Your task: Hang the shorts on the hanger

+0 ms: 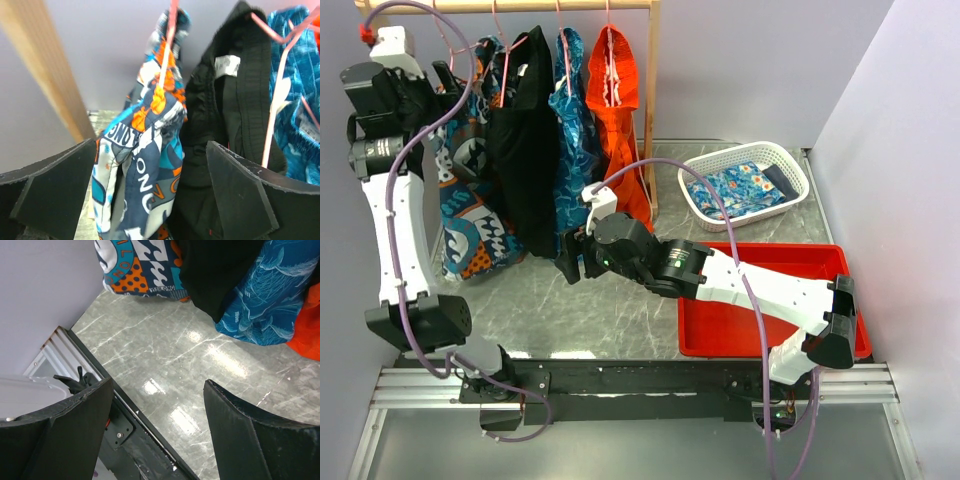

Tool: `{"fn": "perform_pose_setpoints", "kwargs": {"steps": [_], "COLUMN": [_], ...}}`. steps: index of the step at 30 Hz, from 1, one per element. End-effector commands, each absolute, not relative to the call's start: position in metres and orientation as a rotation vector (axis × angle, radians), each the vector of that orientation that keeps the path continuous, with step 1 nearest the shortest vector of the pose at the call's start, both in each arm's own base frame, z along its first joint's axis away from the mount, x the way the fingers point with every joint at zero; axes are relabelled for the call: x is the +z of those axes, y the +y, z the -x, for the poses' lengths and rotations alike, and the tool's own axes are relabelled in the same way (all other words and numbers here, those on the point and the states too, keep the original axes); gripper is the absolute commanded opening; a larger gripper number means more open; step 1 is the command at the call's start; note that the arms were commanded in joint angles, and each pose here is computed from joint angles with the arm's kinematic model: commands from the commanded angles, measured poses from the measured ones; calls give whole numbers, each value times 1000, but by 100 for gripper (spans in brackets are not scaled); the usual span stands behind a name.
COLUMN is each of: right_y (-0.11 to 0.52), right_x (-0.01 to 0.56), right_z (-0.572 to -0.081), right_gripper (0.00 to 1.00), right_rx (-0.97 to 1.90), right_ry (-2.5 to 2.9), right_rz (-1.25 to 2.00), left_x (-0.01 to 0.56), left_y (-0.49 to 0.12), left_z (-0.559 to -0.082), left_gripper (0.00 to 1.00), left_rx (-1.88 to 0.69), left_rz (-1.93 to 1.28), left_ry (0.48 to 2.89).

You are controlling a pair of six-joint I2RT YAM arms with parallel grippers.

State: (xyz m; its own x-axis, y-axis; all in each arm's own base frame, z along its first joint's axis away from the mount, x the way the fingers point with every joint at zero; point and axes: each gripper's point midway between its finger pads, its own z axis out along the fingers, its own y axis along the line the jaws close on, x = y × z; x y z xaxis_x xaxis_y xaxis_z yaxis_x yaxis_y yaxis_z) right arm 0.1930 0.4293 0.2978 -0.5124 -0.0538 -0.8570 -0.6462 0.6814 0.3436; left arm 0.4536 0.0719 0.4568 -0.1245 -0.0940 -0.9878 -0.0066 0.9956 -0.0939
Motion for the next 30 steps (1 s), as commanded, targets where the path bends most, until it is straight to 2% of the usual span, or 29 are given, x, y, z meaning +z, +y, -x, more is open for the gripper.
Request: {"fn": "perform_pose_setpoints", "kwargs": {"steps": [1, 7, 14, 16, 18, 19, 23, 28, 30], "right_y": [424, 412, 361, 342, 318, 307, 262, 228, 218], "right_x": [323, 327, 325, 305, 310, 288, 273, 232, 226], "right_z": [-193, -194, -206, -208, -208, -206, -197, -187, -184], "right_gripper": [80, 80, 81, 81, 81, 81, 82, 82, 82], "right_rx": [859, 861, 756, 714, 735, 703, 746, 766, 772], "right_ry": [1927, 1903, 1879, 1903, 1878, 1905, 1884, 1895, 1890], "right_rz": [505, 454, 277, 222, 116, 102, -48, -171, -191], "left_x": [516, 533, 510, 501, 479, 458, 399, 295, 274], "left_y": [79, 38, -69, -86, -125, -129, -202, -259, -274], "left_z": [-415, -380, -342, -334, -321, -321, -285, -238, -220], "left_gripper": [96, 96, 96, 97, 96, 97, 96, 96, 96], "left_rx": [-16, -153, -307, -344, -399, -348, -445, -463, -532], "left_rz": [181, 199, 118, 118, 60, 80, -36, -113, -118], "left_ry": [1533, 1487, 1536, 1548, 1593, 1635, 1738, 1900, 1936]}}
